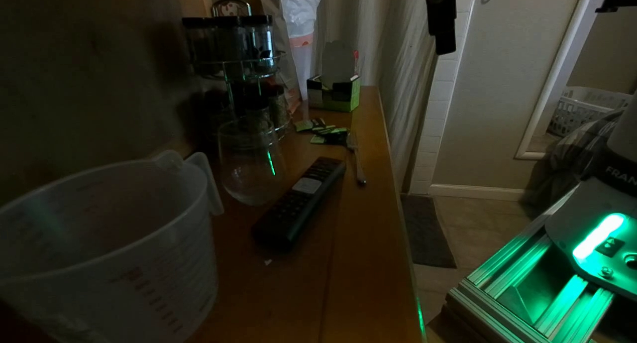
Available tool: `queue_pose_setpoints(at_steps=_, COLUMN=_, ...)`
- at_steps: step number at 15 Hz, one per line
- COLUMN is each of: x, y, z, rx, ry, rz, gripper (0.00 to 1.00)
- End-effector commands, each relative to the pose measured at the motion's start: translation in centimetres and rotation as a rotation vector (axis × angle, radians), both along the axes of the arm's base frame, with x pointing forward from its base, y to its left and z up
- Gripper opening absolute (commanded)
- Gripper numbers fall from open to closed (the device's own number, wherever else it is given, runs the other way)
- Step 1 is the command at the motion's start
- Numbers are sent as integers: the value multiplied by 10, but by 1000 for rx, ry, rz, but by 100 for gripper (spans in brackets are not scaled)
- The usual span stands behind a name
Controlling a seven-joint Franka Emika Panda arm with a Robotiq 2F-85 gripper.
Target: Put the remote control in the clear jug.
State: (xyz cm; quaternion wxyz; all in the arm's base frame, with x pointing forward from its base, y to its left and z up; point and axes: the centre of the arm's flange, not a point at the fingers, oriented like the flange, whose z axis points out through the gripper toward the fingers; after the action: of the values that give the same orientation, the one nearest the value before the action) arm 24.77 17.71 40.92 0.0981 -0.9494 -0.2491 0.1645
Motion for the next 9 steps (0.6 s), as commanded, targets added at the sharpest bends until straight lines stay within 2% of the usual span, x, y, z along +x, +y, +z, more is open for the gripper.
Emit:
queue_pose_setpoints(at_steps=1, x=0, y=0, z=0, rx=1, ry=0, rz=2, gripper=100)
queue_pose_setpoints(at_steps=3, x=0, y=0, z=0, rx=2, ry=1, rz=4, gripper=100)
queue_pose_setpoints(at_steps=5, x=-3, y=21, z=-7, rx=88, ry=-52, rz=108, gripper=100)
queue_pose_setpoints(at_steps=9, x=-15, y=69, z=-12, rx=209, ry=-97, rz=284, gripper=100)
